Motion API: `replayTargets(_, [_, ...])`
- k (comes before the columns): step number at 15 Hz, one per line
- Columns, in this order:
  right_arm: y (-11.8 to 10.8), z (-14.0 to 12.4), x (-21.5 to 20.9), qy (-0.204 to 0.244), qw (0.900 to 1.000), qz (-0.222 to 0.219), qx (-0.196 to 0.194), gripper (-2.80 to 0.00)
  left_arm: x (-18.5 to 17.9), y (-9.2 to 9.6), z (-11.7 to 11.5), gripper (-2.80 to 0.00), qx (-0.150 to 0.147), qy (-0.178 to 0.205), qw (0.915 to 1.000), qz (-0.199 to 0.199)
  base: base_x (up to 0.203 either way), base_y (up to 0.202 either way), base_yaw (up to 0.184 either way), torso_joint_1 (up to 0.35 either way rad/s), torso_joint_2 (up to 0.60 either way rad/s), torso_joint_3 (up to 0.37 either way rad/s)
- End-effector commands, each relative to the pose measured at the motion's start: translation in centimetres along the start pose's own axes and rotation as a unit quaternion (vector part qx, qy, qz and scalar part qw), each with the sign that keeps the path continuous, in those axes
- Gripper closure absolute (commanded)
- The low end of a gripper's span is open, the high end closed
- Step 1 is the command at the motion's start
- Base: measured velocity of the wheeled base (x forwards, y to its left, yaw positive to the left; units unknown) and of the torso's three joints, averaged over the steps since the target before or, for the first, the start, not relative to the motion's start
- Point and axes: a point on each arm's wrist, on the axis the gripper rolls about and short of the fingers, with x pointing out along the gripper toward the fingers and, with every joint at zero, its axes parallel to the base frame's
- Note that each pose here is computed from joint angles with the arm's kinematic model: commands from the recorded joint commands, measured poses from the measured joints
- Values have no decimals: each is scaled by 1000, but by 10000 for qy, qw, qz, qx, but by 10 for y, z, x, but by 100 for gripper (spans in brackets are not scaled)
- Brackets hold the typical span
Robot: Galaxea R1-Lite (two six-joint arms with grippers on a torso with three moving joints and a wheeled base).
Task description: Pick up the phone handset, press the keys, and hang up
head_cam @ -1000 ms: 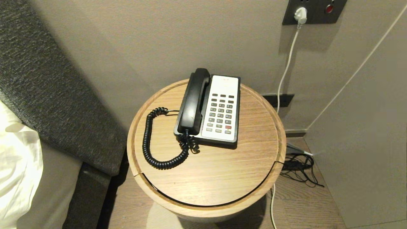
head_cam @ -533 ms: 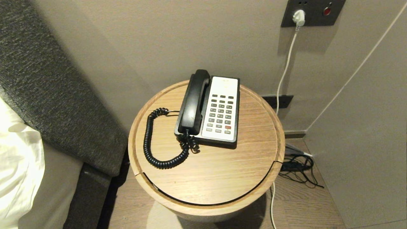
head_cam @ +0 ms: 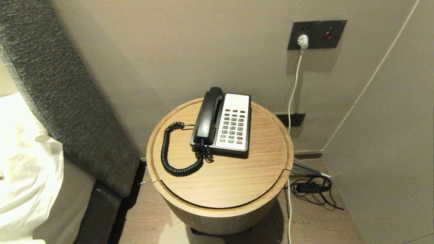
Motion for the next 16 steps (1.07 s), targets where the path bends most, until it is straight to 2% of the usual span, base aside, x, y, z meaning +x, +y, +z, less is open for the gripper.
replayTargets(1, [0,0,0,16,10000,6,-4,0,0,0,0,0,10,9,10000,5,0,0,0,7,2,202])
replayTargets(11, [0,0,0,16,10000,6,-4,0,0,0,0,0,-9,-23,10000,-11,0,0,0,4,3,199])
replayTargets(16, [0,0,0,16,10000,-2,-3,0,0,0,0,0,-5,-22,10000,-9,0,0,0,3,2,51])
